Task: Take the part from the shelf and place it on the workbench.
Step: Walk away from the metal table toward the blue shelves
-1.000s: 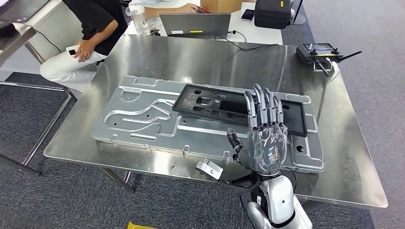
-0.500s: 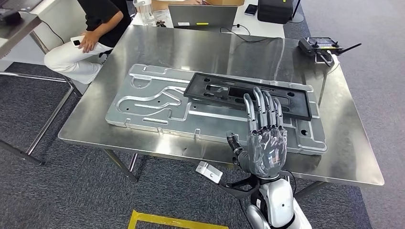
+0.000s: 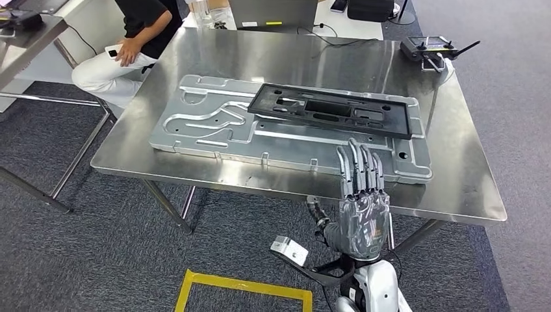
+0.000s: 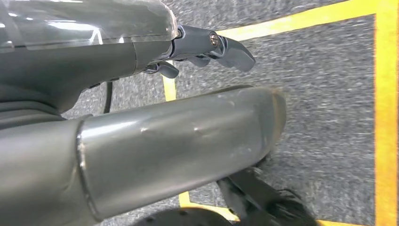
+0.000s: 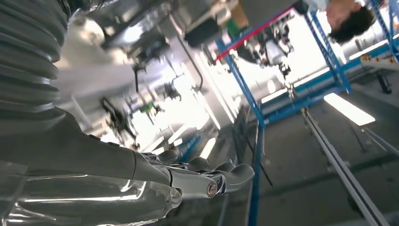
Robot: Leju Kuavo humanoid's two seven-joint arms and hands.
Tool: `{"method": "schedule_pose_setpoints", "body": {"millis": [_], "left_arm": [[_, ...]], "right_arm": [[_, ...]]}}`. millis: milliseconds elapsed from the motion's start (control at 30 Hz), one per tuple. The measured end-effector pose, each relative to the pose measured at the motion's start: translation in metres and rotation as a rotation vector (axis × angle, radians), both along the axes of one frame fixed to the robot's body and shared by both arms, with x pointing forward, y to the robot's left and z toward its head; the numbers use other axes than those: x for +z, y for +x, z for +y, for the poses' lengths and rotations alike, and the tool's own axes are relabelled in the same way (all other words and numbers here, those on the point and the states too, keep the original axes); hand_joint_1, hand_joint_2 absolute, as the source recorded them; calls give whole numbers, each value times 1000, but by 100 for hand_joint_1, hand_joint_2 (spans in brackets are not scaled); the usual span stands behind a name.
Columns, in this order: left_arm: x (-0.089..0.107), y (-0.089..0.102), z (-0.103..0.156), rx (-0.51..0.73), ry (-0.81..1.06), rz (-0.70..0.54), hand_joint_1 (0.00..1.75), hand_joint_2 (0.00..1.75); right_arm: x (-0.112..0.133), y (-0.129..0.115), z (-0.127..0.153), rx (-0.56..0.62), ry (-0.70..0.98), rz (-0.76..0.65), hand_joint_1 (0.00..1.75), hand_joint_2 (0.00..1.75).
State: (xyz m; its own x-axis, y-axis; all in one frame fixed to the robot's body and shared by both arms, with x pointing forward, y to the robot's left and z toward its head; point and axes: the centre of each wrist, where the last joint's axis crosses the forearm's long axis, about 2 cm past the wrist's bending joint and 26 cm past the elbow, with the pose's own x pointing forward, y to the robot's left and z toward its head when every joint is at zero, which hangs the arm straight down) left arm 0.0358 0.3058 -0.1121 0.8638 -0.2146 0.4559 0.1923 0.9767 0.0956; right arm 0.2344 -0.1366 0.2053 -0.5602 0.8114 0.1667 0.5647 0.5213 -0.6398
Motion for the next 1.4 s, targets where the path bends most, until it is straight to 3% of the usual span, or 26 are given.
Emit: {"method": "schedule_pose_setpoints", "body": {"millis": [500,633,900,1033,1100,1200,1400], "left_arm": [[-1,-5,-3,54,3,0,0,0],[-1,-7,-6,66,1,0,0,0],[-1,-13,-8,88,2,0,0,0],[-1,-14,-8,95,4,-1,0,0],[-1,-13,-8,99,3,-3,0,0],[-1,-15,-10,107,-1,1,0,0],[-2,-18,-12,107,-1,7,0,0]], "right_arm": [[-54,-42,-17,55,327,262,0,175],[-74,-50,-29,28,488,357,0,0],[-116,-72,-48,-55,657,550,0,0],[-161,-80,-74,-92,773,717,0,0],[-200,-89,-102,-174,796,796,0,0],[-250,-124,-137,-355,827,912,0,0],[-289,-170,-136,-602,938,1188,0,0]]}}
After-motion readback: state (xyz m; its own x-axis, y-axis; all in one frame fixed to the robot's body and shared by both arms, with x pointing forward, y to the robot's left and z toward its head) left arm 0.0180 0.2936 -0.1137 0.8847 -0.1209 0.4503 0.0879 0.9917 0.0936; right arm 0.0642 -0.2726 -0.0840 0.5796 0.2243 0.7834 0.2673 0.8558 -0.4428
